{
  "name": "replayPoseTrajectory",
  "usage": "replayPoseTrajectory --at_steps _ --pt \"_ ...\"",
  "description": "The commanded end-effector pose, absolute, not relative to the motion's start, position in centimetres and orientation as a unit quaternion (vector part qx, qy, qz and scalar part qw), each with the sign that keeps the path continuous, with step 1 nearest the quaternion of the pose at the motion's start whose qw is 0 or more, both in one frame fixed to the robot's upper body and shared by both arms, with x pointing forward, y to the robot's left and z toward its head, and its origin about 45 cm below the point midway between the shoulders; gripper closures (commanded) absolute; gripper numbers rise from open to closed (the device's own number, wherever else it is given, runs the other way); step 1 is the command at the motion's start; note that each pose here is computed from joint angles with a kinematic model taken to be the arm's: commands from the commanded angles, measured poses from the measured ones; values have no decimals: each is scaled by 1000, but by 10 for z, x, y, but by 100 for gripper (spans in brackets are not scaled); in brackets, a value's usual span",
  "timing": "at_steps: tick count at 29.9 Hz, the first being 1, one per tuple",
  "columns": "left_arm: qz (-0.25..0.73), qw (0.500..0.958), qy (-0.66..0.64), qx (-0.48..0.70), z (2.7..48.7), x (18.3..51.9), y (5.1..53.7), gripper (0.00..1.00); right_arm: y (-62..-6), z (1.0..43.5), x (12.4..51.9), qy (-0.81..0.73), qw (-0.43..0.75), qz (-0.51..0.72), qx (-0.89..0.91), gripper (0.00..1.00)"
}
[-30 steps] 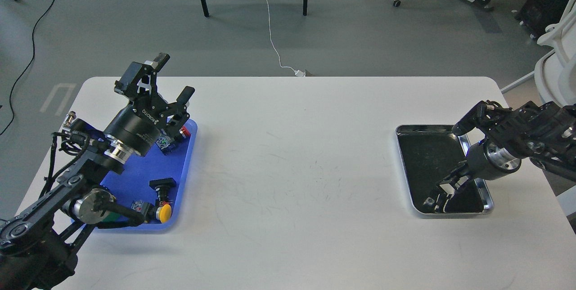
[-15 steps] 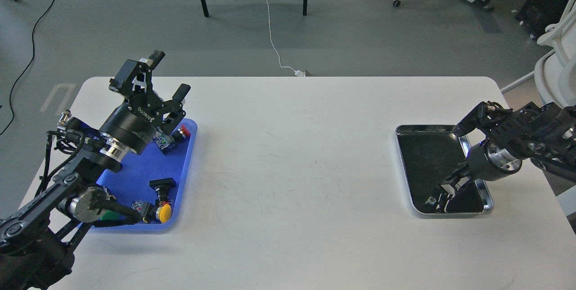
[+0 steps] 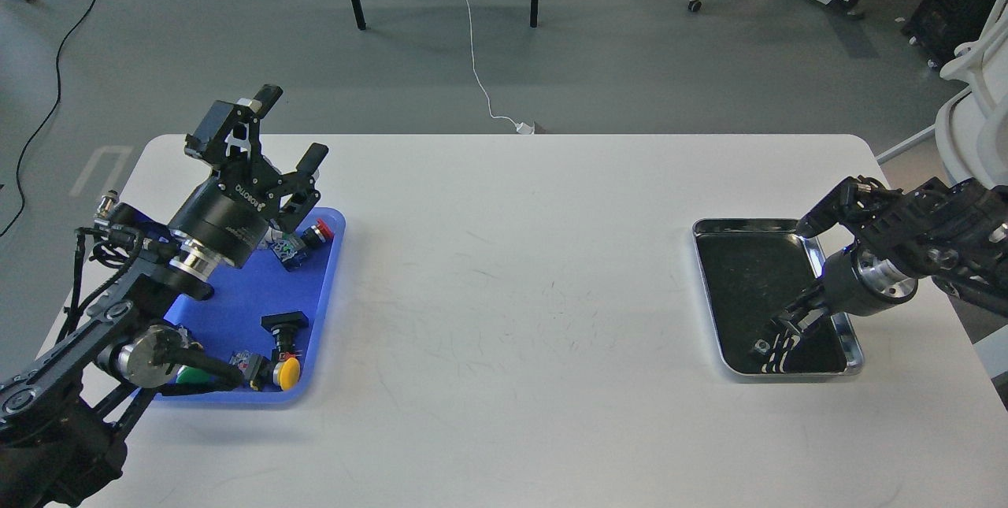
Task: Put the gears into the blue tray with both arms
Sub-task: 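Carry the second black part to the table center and release it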
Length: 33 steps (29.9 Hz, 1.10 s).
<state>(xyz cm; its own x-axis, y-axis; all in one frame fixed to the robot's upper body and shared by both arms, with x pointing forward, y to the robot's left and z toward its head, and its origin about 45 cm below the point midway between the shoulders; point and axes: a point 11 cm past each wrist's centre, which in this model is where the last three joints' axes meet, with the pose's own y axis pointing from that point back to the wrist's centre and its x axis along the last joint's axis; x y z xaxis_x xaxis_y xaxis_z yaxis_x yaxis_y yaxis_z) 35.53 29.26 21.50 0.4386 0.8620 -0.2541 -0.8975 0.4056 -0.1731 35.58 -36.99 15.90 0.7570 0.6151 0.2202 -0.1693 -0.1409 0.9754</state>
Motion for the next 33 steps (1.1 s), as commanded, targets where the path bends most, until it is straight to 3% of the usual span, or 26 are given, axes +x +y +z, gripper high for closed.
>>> replayPoseTrajectory --at_steps 1,10,18,25,33 --pt "526 836 62 -143 216 356 292 2 -369 164 358 155 634 312 691 82" --pt "525 837 61 -144 217 356 292 2 -354 194 371 137 617 343 695 82" --pt "525 837 59 -146 218 356 292 2 -272 242 396 112 539 391 737 82" --pt "532 831 52 -156 225 359 299 2 -178 230 395 153 473 406 767 82" --pt "540 826 39 -154 232 359 312 2 -107 184 382 197 435 446 757 81"
